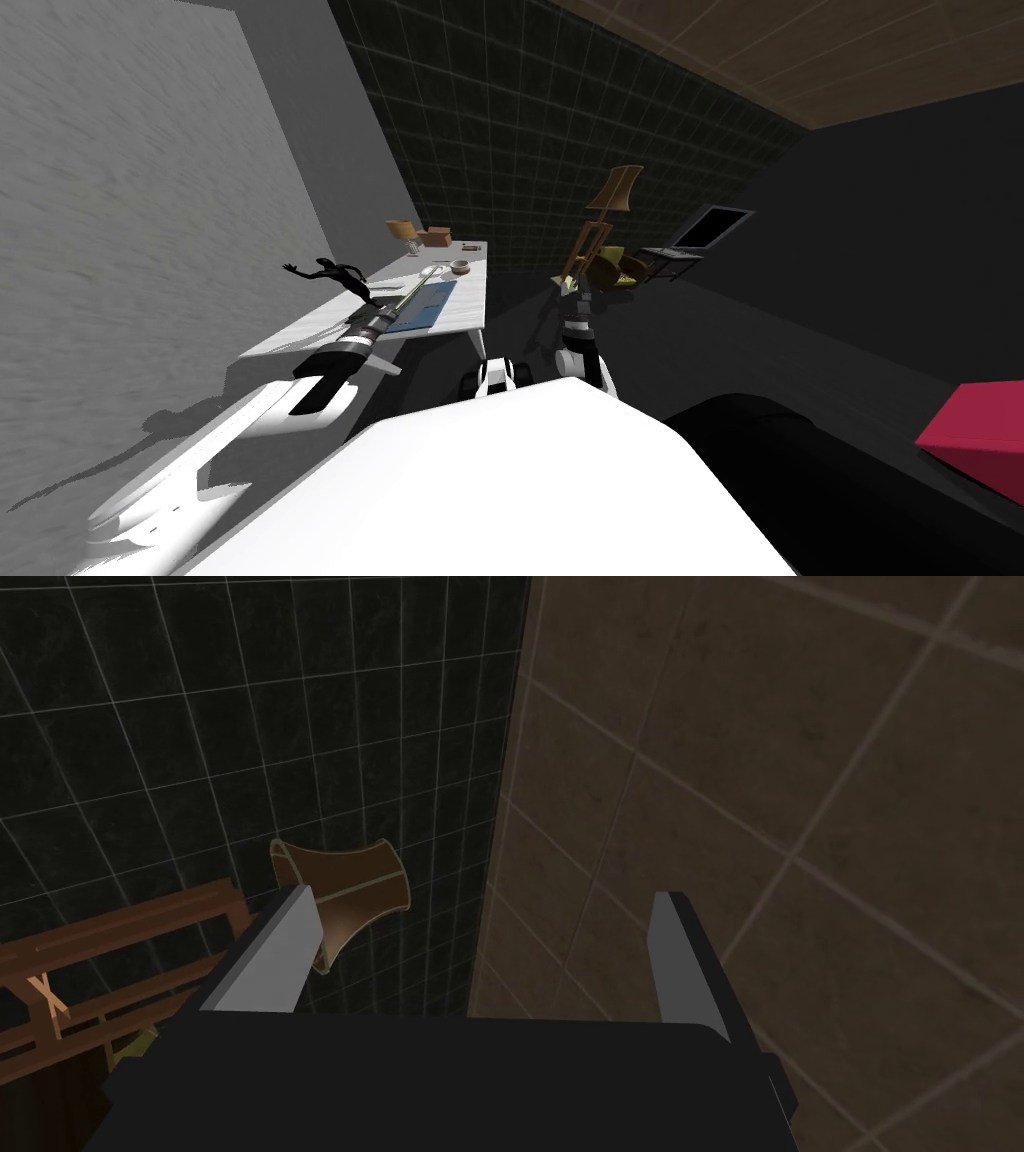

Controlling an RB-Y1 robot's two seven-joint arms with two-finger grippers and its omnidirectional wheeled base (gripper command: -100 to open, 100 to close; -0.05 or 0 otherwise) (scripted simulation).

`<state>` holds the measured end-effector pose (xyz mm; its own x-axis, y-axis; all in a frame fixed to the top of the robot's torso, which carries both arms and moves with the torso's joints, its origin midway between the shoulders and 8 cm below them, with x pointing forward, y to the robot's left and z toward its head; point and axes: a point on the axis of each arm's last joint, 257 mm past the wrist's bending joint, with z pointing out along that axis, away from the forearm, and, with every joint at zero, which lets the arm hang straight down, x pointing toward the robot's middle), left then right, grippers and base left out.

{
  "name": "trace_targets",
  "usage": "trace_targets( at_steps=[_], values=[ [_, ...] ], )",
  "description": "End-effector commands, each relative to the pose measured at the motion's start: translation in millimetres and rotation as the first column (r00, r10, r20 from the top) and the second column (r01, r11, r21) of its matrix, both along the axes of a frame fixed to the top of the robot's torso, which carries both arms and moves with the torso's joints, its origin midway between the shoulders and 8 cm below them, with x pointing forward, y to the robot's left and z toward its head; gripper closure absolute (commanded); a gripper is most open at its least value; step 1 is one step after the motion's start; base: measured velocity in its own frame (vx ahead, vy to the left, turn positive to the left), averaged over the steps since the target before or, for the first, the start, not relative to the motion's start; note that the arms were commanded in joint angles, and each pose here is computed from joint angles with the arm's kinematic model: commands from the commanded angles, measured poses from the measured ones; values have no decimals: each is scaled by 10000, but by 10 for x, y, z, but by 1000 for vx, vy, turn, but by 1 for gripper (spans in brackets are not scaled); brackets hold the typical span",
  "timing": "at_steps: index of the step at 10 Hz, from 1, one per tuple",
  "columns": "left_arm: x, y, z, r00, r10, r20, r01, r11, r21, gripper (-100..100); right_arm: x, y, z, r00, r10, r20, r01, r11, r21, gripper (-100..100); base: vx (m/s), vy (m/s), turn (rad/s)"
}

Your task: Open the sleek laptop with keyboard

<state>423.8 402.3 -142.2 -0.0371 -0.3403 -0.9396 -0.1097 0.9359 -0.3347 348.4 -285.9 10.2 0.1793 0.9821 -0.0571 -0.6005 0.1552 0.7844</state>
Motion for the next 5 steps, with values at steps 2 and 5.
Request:
trace_targets(
  at_steps=[2, 5],
  values=[
    [40, 45, -90, 9999, 122, 41, -124, 9983, 572, 100, 0, 0, 0, 10000, -1, -1, 1, 10000, -2, 0, -12, -19, -7],
    [-69, -48, 123, 10000, -5, 40, 3, 9992, 410, -100, 0, -1, -1, 10000, -2, -2, 2, 10000, -3, 0, 38, 8, 45]
  ],
)
